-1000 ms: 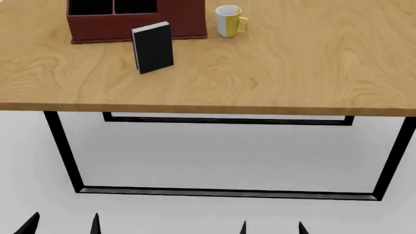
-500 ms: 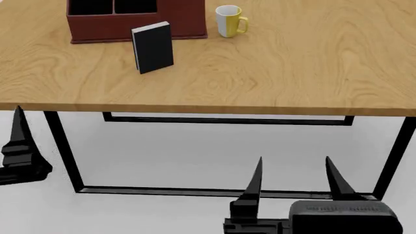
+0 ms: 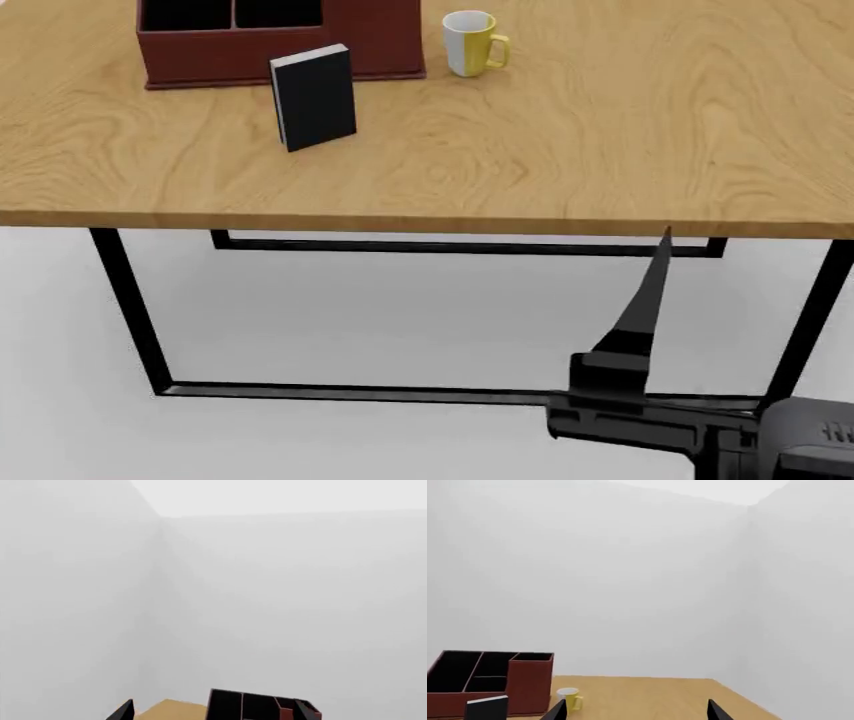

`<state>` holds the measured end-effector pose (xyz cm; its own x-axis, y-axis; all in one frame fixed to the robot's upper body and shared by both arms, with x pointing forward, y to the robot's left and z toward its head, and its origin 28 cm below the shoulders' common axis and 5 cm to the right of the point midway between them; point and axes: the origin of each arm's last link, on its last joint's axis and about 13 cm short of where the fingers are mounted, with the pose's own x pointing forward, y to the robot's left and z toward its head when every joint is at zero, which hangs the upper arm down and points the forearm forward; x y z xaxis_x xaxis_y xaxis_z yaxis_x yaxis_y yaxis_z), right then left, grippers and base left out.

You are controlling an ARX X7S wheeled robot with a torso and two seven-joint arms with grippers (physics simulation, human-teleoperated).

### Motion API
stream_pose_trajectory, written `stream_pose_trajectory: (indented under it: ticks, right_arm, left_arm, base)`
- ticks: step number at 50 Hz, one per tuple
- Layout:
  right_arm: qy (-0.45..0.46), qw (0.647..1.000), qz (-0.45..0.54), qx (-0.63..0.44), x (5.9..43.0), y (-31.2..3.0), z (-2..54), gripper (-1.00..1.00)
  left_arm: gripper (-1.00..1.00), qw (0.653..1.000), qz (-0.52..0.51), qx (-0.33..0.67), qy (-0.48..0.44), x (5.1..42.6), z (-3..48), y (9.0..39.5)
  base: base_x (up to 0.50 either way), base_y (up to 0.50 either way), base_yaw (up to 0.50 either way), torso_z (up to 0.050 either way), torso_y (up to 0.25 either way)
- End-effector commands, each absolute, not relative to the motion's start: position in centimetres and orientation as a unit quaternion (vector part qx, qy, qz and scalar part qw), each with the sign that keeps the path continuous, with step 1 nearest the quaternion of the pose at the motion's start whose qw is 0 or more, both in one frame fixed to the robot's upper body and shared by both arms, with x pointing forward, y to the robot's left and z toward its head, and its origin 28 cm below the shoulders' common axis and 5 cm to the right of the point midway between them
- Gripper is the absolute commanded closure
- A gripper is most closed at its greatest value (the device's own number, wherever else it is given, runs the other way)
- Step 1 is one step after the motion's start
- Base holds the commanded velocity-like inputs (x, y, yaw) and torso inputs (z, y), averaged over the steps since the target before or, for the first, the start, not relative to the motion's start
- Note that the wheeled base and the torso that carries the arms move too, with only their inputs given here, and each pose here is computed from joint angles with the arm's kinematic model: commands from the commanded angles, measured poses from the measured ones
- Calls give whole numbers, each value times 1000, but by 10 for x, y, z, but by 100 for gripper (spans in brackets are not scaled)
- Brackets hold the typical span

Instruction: Pick up the book and place it in the front compartment of the caddy.

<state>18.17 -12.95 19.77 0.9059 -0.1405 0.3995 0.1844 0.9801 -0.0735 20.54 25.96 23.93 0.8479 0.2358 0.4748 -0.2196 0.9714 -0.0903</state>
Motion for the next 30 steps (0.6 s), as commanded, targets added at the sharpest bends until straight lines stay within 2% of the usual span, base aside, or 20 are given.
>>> stream_pose_trajectory:
  ticks: [1,19,30]
  right_arm:
    - [-200,974,-95,-57,162,-129,207,-100]
    - [-199,975,-89,-50,164,-129,205,-100]
    - [-202,974,-87,-50,162,-129,205,-100]
  left_arm:
    - [-100,958,119,-10,-262,191,248,255]
    - [-100,959,116,-16,-257,197,246,252]
    - [-100,959,116,-16,-259,196,247,252]
  base:
    - [0,0,0,0,0]
    - [209,0,0,0,0]
    - [335,0,0,0,0]
